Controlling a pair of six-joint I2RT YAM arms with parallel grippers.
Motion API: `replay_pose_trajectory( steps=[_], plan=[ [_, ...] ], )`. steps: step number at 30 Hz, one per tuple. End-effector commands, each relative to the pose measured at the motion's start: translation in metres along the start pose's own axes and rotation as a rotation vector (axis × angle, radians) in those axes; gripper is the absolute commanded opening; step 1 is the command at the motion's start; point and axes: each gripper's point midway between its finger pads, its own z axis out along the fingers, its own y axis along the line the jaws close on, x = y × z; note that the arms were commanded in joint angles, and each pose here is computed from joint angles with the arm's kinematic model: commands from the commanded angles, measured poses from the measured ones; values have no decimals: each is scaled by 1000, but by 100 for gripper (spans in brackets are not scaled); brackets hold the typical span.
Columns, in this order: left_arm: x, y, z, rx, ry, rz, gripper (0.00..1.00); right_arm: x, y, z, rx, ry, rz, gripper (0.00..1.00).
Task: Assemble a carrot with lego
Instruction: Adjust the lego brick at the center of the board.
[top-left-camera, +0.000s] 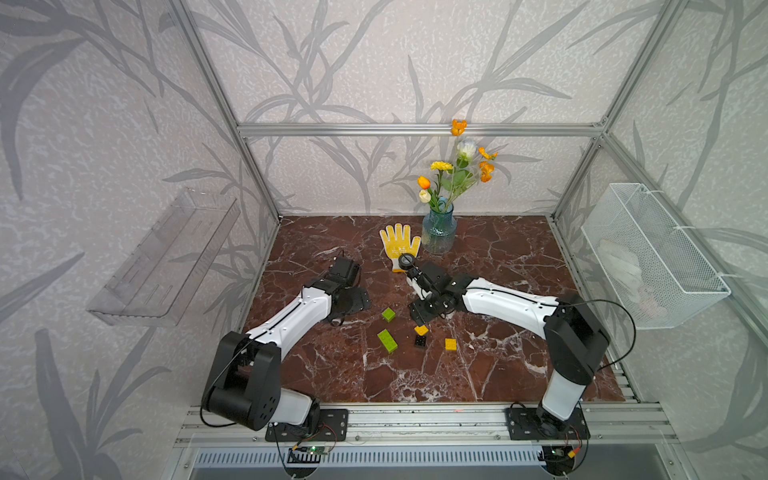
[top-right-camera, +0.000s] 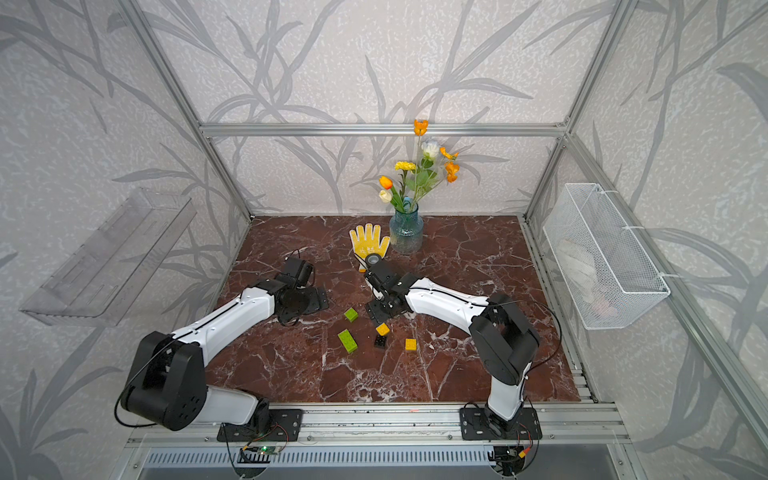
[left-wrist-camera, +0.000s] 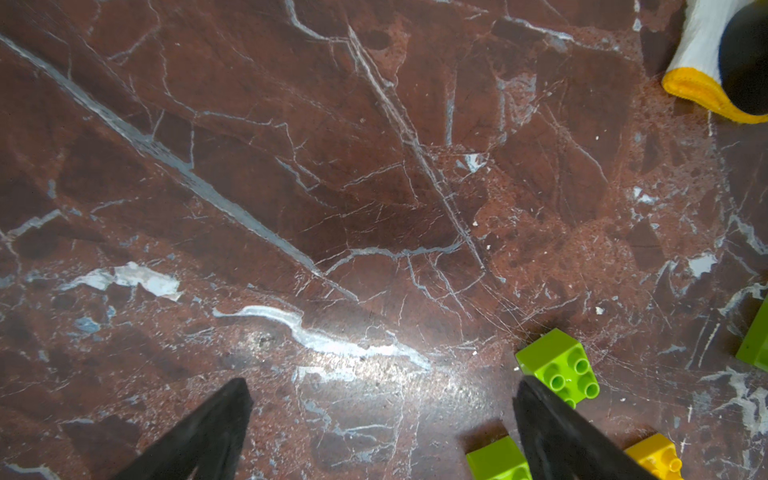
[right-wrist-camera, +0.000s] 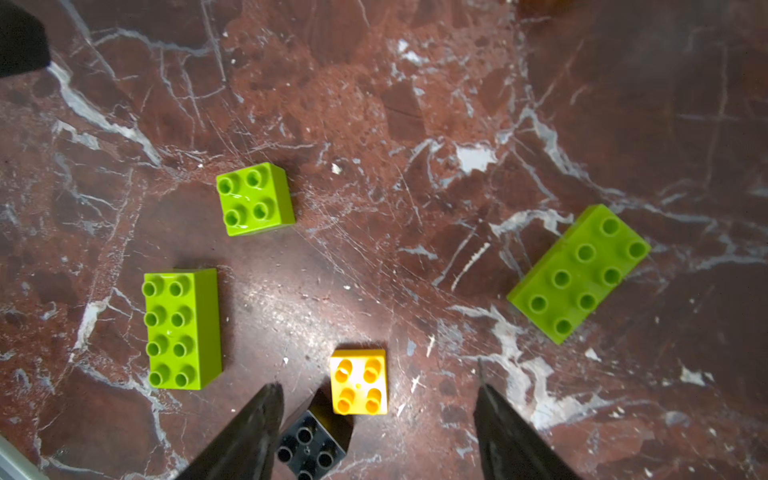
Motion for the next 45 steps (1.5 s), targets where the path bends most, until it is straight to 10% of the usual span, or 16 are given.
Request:
replay_pose_trajectory(
  steps=[1, 9, 32, 45],
  plan=[
    [-5, -4, -3, 8, -16, 2, 100, 9, 12, 6, 7, 41, -71, 72],
    [-4, -9, 2, 17, 0, 6, 100, 13, -38, 5, 206, 66, -22, 69],
    [5, -15, 8, 12, 21, 23, 99, -16, -104, 43, 140, 133, 310, 72],
    [5, -29, 22, 30, 40, 35, 99, -3, -101, 49, 144, 197, 265, 40]
  ],
)
